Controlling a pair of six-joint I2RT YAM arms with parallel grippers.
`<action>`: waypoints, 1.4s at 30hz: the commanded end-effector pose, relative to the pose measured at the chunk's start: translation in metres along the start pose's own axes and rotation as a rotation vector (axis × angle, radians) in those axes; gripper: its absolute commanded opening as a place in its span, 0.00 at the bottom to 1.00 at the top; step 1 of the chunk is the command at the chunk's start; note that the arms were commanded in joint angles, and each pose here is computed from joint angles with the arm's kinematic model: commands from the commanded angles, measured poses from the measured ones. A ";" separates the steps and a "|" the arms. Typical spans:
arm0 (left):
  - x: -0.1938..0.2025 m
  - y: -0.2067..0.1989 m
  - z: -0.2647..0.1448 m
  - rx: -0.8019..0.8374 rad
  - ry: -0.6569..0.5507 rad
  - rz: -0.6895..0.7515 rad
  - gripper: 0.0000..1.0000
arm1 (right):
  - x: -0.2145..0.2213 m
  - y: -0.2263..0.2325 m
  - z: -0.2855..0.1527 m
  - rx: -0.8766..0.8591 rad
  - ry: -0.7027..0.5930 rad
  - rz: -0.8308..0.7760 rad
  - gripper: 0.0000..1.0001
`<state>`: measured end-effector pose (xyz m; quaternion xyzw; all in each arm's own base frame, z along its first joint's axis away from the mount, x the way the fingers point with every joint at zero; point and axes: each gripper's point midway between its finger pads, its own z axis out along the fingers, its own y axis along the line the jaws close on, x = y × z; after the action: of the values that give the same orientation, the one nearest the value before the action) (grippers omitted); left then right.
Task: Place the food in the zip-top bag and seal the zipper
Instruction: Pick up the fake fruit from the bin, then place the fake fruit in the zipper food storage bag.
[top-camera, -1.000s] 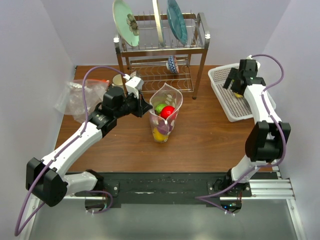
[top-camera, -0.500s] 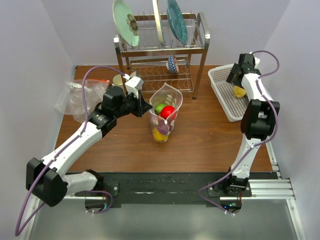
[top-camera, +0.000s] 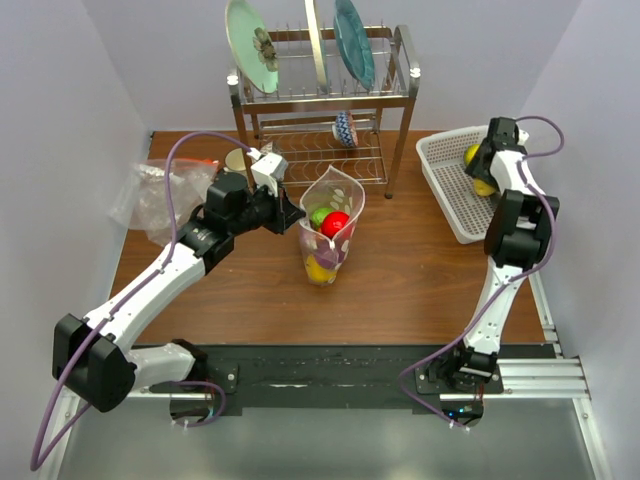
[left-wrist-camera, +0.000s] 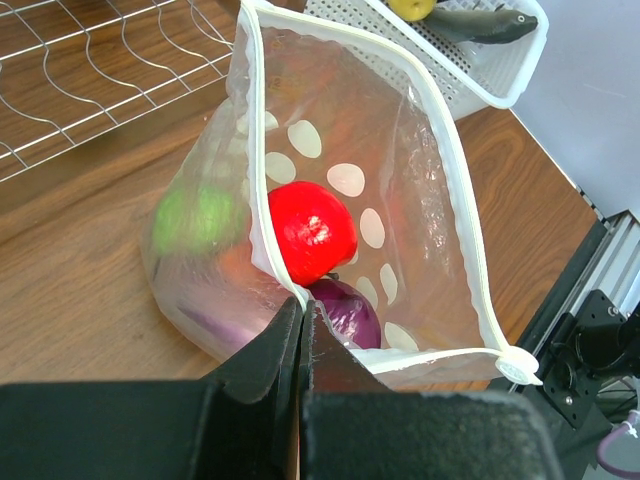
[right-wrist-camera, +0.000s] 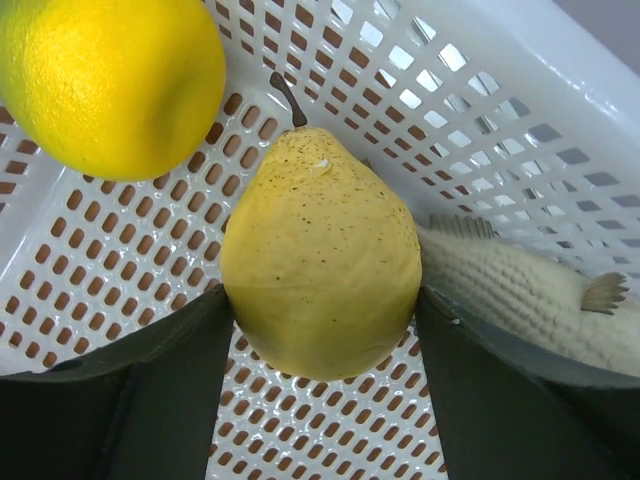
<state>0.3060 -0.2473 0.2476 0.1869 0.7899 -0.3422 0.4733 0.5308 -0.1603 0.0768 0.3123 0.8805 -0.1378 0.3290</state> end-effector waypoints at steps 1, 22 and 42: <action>-0.021 -0.007 -0.001 0.032 -0.060 0.020 0.00 | -0.028 0.009 -0.021 -0.063 -0.078 0.051 0.56; -0.024 -0.009 -0.004 0.033 -0.069 0.022 0.00 | -0.003 0.075 -0.266 -0.979 -0.070 0.076 0.45; -0.025 -0.009 -0.005 0.030 -0.073 0.024 0.00 | 0.133 0.126 -0.487 -1.576 -0.051 -0.401 0.46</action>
<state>0.3057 -0.2475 0.2475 0.1875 0.7898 -0.3431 0.4726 0.3080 0.1929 0.3398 -0.1328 0.7690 0.4390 0.4452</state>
